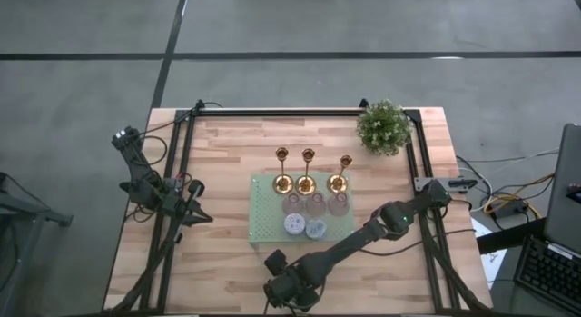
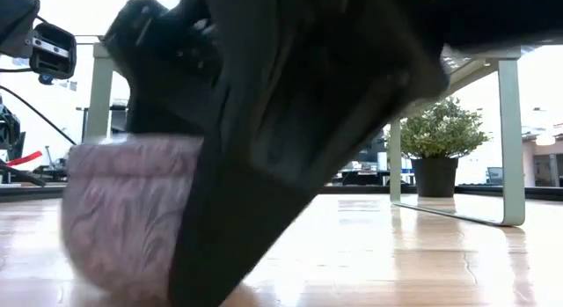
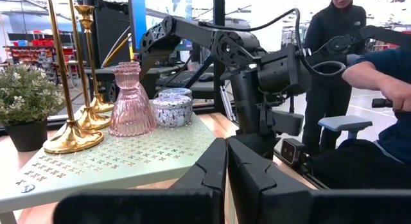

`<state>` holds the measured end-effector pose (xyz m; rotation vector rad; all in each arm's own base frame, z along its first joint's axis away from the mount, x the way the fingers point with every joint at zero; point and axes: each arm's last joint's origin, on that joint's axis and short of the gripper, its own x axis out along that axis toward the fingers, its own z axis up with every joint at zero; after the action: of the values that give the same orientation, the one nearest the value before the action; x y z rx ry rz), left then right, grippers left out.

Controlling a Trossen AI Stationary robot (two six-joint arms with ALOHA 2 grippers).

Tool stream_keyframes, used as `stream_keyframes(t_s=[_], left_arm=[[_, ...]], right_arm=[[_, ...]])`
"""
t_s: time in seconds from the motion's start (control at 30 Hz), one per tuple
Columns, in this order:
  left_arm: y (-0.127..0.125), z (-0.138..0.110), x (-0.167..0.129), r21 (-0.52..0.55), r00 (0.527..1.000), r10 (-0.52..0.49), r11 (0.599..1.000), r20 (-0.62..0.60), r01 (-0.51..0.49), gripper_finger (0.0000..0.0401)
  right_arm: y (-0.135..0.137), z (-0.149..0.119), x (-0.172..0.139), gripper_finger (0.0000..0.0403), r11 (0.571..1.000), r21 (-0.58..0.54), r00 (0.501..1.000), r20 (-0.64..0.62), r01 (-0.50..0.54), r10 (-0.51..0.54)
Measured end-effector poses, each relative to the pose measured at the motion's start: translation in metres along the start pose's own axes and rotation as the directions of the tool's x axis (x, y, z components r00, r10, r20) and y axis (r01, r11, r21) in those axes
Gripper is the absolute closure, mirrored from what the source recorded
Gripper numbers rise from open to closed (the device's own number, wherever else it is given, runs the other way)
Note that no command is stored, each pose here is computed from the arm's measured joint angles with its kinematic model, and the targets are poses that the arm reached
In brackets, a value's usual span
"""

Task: Pick & Place candle stick holders
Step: Put the pink scented candle on the shelf

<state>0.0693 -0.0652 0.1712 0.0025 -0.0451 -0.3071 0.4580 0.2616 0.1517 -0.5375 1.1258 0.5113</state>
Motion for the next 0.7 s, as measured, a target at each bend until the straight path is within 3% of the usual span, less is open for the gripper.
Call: stream_keyframes(t_s=[0.47,0.7], left_arm=[[0.000,0.000,0.000,0.001,1.000,0.000,1.000,-0.001,0.000,0.0382],[0.000,0.000,0.000,0.001,1.000,0.000,1.000,-0.002,0.000,0.0382]], right_arm=[[0.004,0.003,-0.057,0.0103,0.984,0.180,1.000,0.015,-0.012,0.010],[0.020,0.001,-0.086,0.0104,0.956,0.291,0.999,-0.011,-0.041,0.046]])
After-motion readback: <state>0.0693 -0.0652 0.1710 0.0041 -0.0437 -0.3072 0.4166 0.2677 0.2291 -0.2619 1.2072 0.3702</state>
